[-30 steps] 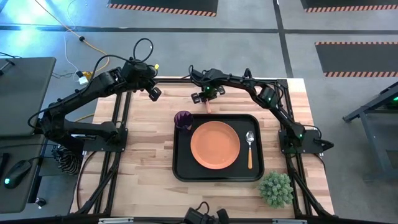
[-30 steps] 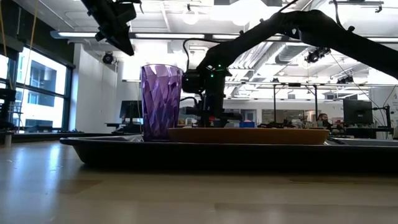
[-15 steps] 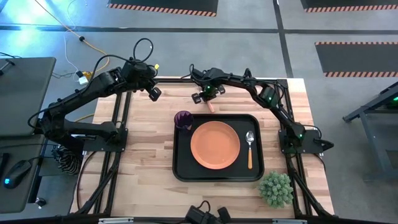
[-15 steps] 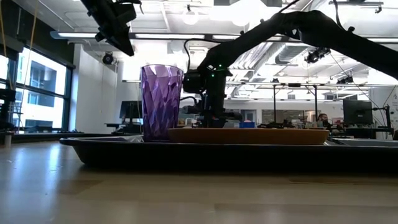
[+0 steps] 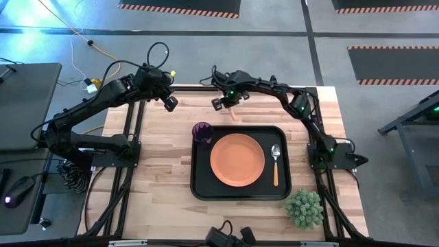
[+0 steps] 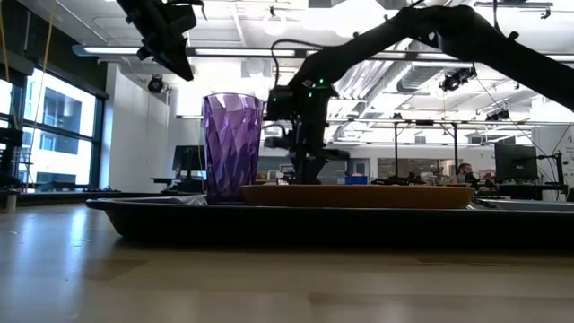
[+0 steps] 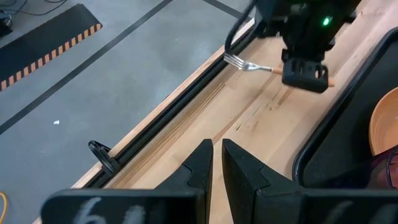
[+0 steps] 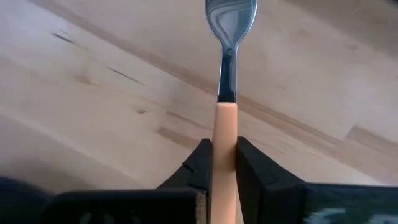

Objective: Pick and place plate/cup/fork/spoon on tray
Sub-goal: Put the orange fork on the black serving tray between the orange plate and orange spoon

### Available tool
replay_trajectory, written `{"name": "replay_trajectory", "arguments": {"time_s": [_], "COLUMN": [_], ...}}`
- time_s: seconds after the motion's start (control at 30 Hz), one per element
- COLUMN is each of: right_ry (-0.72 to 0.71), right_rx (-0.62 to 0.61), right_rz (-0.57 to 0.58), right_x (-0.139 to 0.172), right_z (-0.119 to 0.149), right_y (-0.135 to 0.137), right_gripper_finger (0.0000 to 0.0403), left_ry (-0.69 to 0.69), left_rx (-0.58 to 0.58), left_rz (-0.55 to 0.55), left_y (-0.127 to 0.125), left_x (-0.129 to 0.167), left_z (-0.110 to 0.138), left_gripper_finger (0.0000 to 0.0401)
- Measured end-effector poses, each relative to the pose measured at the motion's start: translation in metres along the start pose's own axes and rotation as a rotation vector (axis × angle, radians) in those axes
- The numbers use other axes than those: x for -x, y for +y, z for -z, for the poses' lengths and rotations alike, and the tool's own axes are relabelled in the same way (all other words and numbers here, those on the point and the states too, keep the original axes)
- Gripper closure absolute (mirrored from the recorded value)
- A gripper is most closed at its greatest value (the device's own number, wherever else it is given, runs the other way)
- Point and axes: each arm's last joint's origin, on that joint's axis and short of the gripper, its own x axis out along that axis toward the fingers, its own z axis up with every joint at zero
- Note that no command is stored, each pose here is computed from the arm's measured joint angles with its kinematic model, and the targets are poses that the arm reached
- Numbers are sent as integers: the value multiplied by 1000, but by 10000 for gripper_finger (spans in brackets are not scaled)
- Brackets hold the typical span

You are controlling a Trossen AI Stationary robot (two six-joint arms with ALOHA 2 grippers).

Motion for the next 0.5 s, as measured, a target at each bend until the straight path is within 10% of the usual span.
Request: {"name": "replay_trajectory", "arguments": {"time_s": [0.5], "right_ry": [-228], "right_rx": [3], "right_rz": [26], "right_x": [98], "right_z": [8], "right_y": [-6], "right_gripper_finger": [381], "left_ry": [2], "left_rx": [-1], "left_rz": [0], "left_y": [0], "left_x": [0], "left_z": [0], "left_gripper_finger": [378]}}
